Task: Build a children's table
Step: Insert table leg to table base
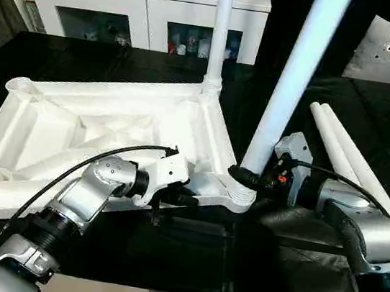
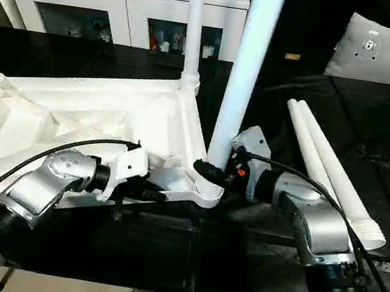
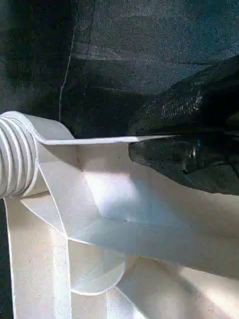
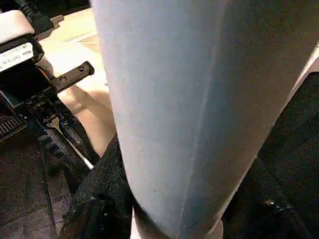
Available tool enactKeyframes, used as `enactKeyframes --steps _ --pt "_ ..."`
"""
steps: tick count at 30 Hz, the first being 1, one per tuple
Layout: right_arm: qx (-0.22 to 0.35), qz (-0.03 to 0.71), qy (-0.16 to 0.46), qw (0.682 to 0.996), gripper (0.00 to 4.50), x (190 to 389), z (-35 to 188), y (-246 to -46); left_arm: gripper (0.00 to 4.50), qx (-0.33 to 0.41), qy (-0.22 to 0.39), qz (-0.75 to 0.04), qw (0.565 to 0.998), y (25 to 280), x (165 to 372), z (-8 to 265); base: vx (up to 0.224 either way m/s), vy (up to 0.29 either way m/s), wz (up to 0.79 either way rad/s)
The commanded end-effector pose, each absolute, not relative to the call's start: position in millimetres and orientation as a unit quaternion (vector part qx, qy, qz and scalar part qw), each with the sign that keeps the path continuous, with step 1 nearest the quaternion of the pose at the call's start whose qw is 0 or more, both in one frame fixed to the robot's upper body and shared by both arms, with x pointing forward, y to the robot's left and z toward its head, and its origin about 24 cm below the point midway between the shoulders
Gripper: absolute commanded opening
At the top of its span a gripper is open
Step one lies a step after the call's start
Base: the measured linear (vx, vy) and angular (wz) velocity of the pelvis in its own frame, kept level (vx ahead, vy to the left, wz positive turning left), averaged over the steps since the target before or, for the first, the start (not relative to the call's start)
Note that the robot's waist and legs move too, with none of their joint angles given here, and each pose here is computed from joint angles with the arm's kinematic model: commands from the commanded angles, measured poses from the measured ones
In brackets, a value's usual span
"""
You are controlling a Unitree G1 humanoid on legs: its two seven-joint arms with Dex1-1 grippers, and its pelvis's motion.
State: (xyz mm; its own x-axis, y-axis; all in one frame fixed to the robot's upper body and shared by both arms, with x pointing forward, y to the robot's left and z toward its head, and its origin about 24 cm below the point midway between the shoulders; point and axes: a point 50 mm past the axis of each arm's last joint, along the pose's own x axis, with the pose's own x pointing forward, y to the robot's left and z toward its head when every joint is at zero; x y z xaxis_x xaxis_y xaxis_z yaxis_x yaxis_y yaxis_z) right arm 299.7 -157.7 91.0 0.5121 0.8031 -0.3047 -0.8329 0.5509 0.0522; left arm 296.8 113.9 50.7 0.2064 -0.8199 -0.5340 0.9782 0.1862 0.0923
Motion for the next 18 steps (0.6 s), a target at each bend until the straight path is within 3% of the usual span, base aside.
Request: enactKeyframes --steps 1,8,18 --pt "-0.038 0.467 0.198 0.861 1.88 296.8 70 -157.4 0.0 0.216 0.213 -0.629 0.715 114 289 42 0.0 0.0 0.0" --pt "-0.02 0.461 0.209 0.862 1.88 299.2 62 -159.6 0.0 0.218 0.211 -0.637 0.709 112 290 44 0.0 0.0 0.0" --pt "0.076 0.426 0.205 0.878 1.88 288.1 43 -176.1 0.0 0.208 0.207 -0.625 0.723 113 294 44 0.0 0.0 0.0"
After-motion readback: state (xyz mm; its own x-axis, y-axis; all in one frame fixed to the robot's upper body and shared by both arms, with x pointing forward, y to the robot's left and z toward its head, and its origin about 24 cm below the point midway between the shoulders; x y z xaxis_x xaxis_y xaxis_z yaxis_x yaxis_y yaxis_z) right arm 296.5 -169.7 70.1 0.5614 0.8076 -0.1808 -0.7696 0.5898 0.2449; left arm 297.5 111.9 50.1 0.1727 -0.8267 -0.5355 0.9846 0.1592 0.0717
